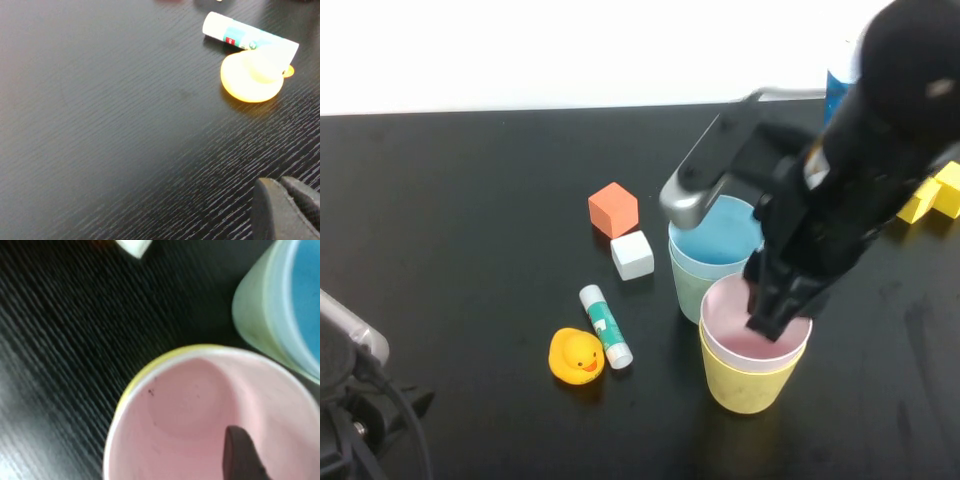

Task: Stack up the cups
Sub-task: Pick up the yellow cup

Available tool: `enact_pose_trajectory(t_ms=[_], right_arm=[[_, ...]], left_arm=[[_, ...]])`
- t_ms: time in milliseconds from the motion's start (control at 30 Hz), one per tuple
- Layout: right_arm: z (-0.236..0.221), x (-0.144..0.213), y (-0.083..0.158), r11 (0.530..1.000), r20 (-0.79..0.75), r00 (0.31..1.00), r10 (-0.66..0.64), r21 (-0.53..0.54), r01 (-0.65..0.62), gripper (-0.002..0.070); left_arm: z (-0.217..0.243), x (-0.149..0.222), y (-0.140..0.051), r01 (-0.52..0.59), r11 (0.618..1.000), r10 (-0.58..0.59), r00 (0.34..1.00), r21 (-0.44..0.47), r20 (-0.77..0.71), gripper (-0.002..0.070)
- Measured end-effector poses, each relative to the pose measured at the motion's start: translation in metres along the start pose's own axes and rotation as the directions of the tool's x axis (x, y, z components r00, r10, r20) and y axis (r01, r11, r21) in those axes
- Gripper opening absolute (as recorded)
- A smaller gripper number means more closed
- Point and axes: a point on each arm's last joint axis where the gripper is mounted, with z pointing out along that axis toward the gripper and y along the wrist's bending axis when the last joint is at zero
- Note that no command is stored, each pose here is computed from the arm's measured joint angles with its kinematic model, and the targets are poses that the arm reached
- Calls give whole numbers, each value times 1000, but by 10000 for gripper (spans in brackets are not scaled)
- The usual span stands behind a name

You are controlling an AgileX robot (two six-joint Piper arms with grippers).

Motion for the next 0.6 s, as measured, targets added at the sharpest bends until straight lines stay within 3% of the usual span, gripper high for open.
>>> enact_pose_trajectory(t_ms=[167, 300, 367, 600], right_arm=[[40, -9, -3, 998, -91, 995, -47, -40, 43, 267], [47, -10, -3, 996, -100, 992, -82, -52, 77, 123], [38, -9, -3, 996, -78, 993, -85, -44, 82, 62], [-43, 13, 5, 994, 106, 989, -103, 47, 99, 62]], left_arm=[[0, 0, 0, 0, 1000, 0, 1000, 0, 0, -1], [0, 0, 0, -4, 1000, 4, 1000, -4, 1, -1], [0, 0, 1, -9, 1000, 9, 1000, -9, 1, -1], [0, 0, 2, -19, 1000, 19, 1000, -19, 2, -1]])
